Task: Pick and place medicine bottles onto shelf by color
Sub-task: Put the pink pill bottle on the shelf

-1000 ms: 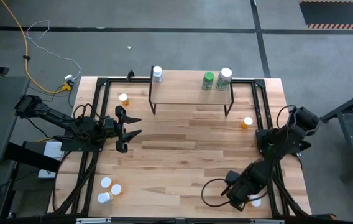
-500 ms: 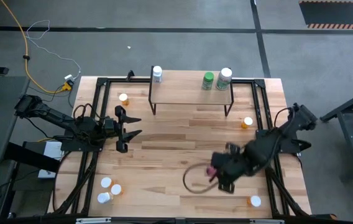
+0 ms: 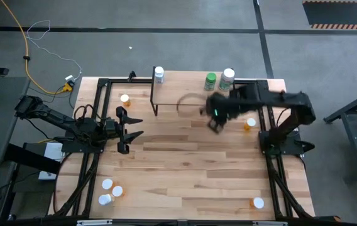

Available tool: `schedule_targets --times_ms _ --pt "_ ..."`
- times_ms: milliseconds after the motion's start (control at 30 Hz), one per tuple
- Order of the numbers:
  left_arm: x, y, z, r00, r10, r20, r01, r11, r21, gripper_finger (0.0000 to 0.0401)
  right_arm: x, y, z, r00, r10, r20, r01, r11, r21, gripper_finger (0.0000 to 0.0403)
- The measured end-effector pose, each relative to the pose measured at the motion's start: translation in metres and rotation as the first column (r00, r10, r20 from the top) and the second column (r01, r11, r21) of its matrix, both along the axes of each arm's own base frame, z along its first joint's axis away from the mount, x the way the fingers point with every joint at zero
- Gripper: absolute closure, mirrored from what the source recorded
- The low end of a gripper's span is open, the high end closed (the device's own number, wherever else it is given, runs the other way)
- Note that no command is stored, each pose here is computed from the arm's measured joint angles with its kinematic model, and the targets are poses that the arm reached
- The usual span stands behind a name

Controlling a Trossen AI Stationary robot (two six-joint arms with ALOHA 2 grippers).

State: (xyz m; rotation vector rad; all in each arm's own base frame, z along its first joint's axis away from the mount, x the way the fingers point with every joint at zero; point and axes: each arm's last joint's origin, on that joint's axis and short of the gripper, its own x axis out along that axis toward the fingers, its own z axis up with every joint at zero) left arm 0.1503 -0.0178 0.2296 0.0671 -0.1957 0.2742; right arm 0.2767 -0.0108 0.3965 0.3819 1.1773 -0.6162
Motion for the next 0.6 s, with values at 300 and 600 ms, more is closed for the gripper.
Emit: schedule_targets --times_ms 300,600 --pt "0.000 0.000 0.000 1.000 0.005 -0.003 -0.005 1.000 0.008 0.0190 -0.021 -0.094 0.000 0.947 -0.322 0.007 0.317 0.936 0.151 0.0250" --pt "0.000 0.000 0.000 1.000 0.005 -0.002 -0.005 1.000 0.006 0.0190 -0.032 -0.139 -0.016 0.867 -0.496 -0.046 0.492 0.837 0.241 0.0246"
